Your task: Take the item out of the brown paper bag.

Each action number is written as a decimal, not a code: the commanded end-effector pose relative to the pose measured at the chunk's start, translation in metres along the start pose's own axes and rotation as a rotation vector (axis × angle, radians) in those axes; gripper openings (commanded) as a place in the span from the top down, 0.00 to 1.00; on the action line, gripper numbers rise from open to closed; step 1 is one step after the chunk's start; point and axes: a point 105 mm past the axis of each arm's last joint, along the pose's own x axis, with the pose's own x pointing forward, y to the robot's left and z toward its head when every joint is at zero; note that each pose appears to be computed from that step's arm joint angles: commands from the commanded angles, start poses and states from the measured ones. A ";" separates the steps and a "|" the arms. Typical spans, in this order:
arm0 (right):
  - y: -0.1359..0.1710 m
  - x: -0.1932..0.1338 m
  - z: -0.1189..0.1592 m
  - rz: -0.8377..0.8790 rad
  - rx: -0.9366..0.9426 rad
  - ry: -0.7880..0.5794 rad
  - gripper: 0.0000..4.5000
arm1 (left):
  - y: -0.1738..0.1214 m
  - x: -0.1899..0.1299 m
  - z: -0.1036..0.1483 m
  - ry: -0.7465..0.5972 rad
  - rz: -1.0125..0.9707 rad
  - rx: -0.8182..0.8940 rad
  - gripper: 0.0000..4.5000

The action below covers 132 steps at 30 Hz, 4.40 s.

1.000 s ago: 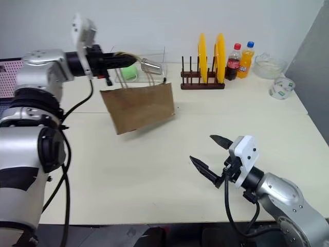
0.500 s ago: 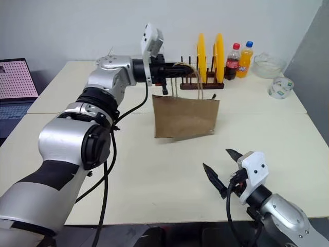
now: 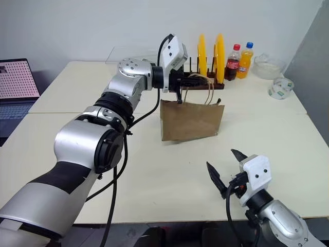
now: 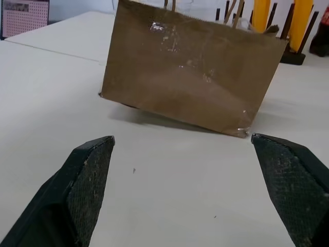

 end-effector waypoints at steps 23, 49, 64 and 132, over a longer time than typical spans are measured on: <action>0.012 0.005 0.033 0.038 0.014 -0.108 0.00 | 0.020 -0.011 0.006 0.002 0.149 0.109 0.99; 0.014 0.018 0.044 0.132 -0.091 -0.145 0.00 | 0.029 -0.071 -0.014 0.036 0.108 0.064 0.13; -0.047 0.053 0.056 0.071 -0.241 -0.112 0.00 | -0.013 -0.144 -0.046 -0.132 0.235 -0.111 0.13; 0.016 -0.001 -0.018 0.680 -0.402 0.351 0.02 | -0.177 -0.120 -0.098 0.123 -0.497 0.394 0.00</action>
